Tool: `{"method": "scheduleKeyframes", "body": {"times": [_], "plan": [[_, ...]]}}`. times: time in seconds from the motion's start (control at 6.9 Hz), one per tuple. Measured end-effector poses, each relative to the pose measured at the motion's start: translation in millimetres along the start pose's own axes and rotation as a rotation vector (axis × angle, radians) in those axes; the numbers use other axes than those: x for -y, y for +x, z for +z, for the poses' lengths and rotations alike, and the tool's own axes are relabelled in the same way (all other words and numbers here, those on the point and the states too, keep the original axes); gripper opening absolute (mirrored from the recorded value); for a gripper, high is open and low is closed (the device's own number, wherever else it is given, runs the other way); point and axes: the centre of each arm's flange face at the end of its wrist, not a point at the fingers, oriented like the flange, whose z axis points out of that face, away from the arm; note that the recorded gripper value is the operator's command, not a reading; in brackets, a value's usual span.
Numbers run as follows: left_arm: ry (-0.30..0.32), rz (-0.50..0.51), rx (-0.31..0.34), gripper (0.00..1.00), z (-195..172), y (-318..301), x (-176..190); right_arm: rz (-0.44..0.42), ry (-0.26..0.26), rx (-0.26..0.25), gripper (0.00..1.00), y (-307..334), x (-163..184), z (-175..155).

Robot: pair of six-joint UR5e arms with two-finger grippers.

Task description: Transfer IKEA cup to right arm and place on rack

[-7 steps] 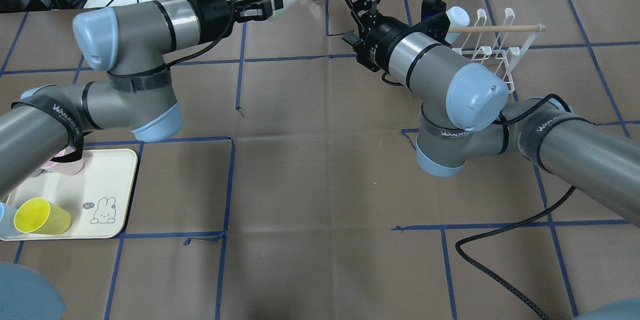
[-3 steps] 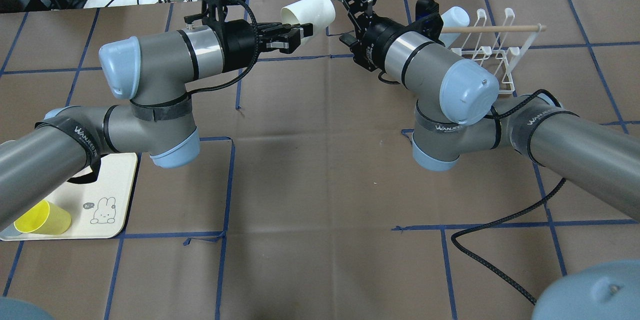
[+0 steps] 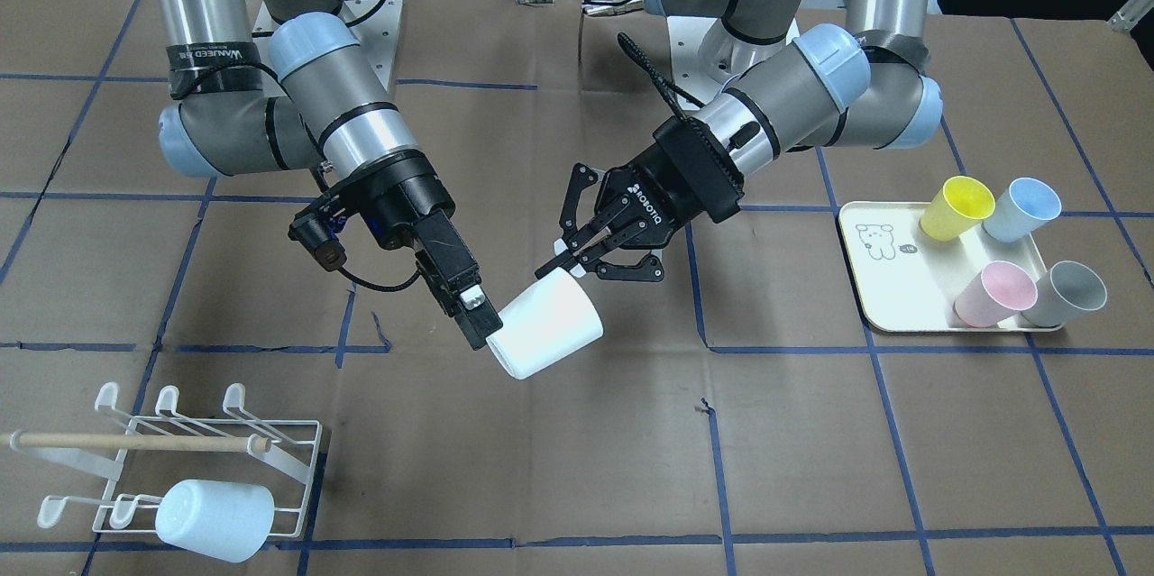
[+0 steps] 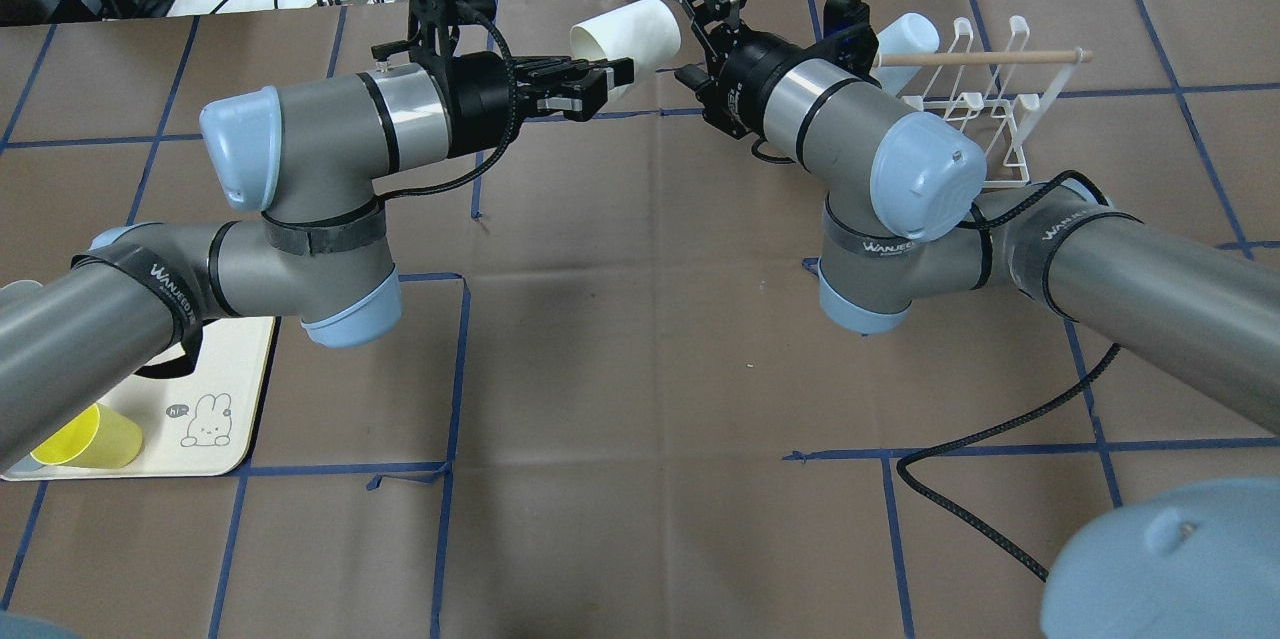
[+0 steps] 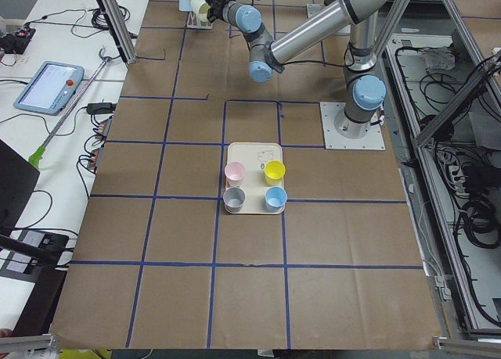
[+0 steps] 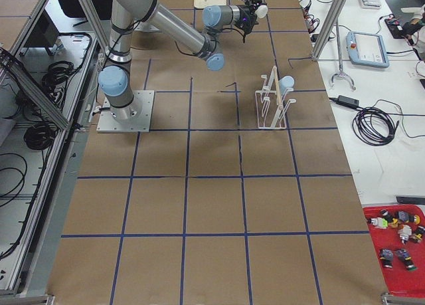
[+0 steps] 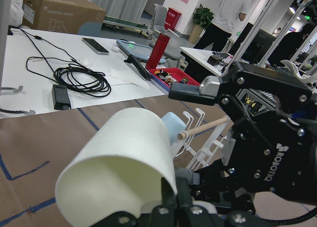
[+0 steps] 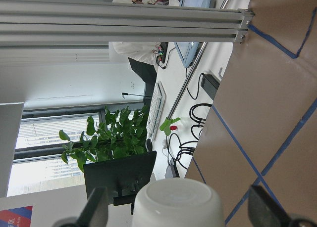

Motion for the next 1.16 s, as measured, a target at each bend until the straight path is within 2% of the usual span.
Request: {"method": "scheduleKeyframes", "body": {"times": [1.16], "plan": [[0.003,-0.011,-0.012,0.00,-2.3,4.3,0.4,-0.014,-0.028,0.008,0.98,-3.9,-17.8,14.3]]}}
